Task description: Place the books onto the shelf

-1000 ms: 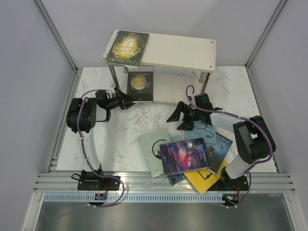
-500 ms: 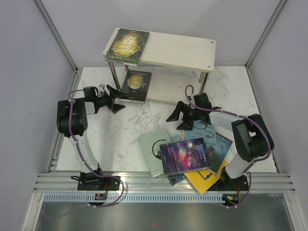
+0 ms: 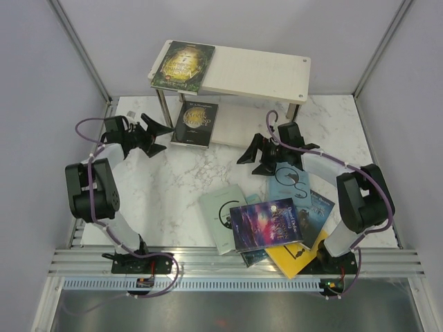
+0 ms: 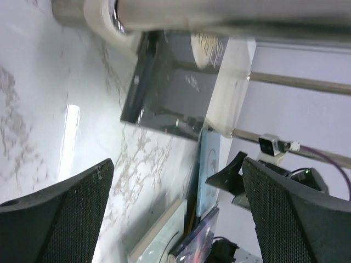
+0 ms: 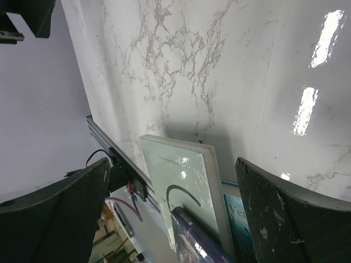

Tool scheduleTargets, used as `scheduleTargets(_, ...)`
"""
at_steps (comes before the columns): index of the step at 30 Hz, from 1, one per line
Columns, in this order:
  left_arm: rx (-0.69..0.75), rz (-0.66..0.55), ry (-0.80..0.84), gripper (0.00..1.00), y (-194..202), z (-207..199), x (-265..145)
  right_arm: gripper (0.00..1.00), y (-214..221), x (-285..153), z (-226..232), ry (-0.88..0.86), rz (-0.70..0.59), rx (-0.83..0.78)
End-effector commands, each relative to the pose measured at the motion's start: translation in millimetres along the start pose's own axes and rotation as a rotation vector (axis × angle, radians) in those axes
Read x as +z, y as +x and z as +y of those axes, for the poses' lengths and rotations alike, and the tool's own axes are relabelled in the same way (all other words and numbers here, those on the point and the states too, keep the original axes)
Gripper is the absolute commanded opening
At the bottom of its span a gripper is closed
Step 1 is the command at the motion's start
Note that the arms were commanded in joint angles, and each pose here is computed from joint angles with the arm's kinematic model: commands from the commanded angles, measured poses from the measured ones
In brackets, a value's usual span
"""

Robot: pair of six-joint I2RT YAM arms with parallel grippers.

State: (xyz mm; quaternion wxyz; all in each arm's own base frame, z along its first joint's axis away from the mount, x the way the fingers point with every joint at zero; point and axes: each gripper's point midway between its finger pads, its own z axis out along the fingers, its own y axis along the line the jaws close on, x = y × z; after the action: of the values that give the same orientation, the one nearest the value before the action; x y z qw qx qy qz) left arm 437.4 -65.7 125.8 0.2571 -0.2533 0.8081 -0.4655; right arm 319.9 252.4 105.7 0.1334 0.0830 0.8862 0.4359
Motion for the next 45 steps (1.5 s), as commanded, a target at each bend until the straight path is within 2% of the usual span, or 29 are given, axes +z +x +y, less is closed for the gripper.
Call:
scheduleTargets(1,0.039,0.027,-0.087,1.00,32.7,5.2,-27.4,0.98,-6.7,-12.7,11.6,0.007,-0.035,-0.089)
scheduleTargets(4,-0.003,0.072,-0.107,1.00,71.5,13.3,-43.9,0.98,4.5,-16.1,-0.9,0.041,-0.034,-0.092)
scheduleTargets(5,-0.046,0.134,-0.107,1.00,100.6,23.0,-45.9,0.98,6.2,-19.4,-1.3,0.042,-0.042,-0.097)
scheduleTargets(9,-0.049,0.224,-0.132,1.00,167.5,25.8,-56.3,0.98,26.3,-20.4,-15.3,0.057,-0.013,-0.094)
scheduleTargets(11,-0.041,0.333,-0.180,1.00,215.2,39.3,-52.9,0.98,31.2,-21.6,-17.8,0.061,-0.019,-0.103)
scheduleTargets(14,-0.037,0.441,-0.215,1.00,262.5,51.8,-52.1,0.98,41.0,-21.0,-21.8,0.052,-0.028,-0.091)
scheduleTargets(16,-0.019,0.472,-0.236,1.00,285.1,61.0,-52.7,0.98,50.4,-19.2,-27.9,0.048,-0.025,-0.073)
scheduleTargets(20,-0.070,0.464,-0.216,1.00,304.0,69.5,-53.6,0.98,69.3,-11.8,-29.9,0.038,-0.001,-0.080)
scheduleTargets(24,-0.050,0.434,-0.154,1.00,309.2,60.4,-42.5,0.98,91.2,-10.3,-41.6,0.052,0.021,-0.064)
scheduleTargets(25,-0.011,0.430,-0.110,1.00,310.6,49.4,-35.9,0.98,91.5,-9.2,-39.7,0.036,0.011,-0.066)
scheduleTargets(27,-0.024,0.442,-0.108,1.00,315.3,43.8,-27.4,0.98,103.2,-5.5,-42.3,0.022,0.027,-0.047)
scheduleTargets(31,-0.006,0.461,0.001,1.00,325.8,14.3,-7.9,0.98,120.2,2.6,-40.2,-0.009,0.048,-0.036)
scheduleTargets(33,-0.051,0.454,0.038,1.00,326.8,4.1,-4.3,0.98,132.6,5.2,-39.6,-0.012,0.070,-0.041)
scheduleTargets(36,-0.069,0.427,0.092,0.89,324.9,-9.4,-5.4,0.98,145.5,5.3,-40.2,-0.007,0.086,-0.046)
scheduleTargets(37,-0.057,0.412,0.120,0.78,322.1,-18.2,-7.9,0.98,146.8,3.2,-37.5,-0.014,0.081,-0.049)
scheduleTargets(39,-0.049,0.393,0.147,0.64,318.7,-28.3,-12.3,0.98,154.0,0.8,-43.4,-0.003,0.083,-0.045)
scheduleTargets(40,-0.034,0.370,0.180,0.48,314.2,-39.9,-16.5,0.98,154.8,-1.8,-41.5,-0.011,0.077,-0.047)
scheduleTargets(42,-0.023,0.352,0.197,0.32,311.0,-47.8,-20.5,0.98,158.2,-5.0,-45.4,-0.006,0.075,-0.042)
scheduleTargets(43,-0.009,0.336,0.230,0.06,307.6,-59.0,-24.5,0.98,158.2,-7.1,-44.0,-0.010,0.071,-0.045)
scheduleTargets(45,0.013,0.326,0.259,0.02,304.8,-69.3,-27.7,0.98,157.3,-8.8,-42.7,-0.010,0.065,-0.056)
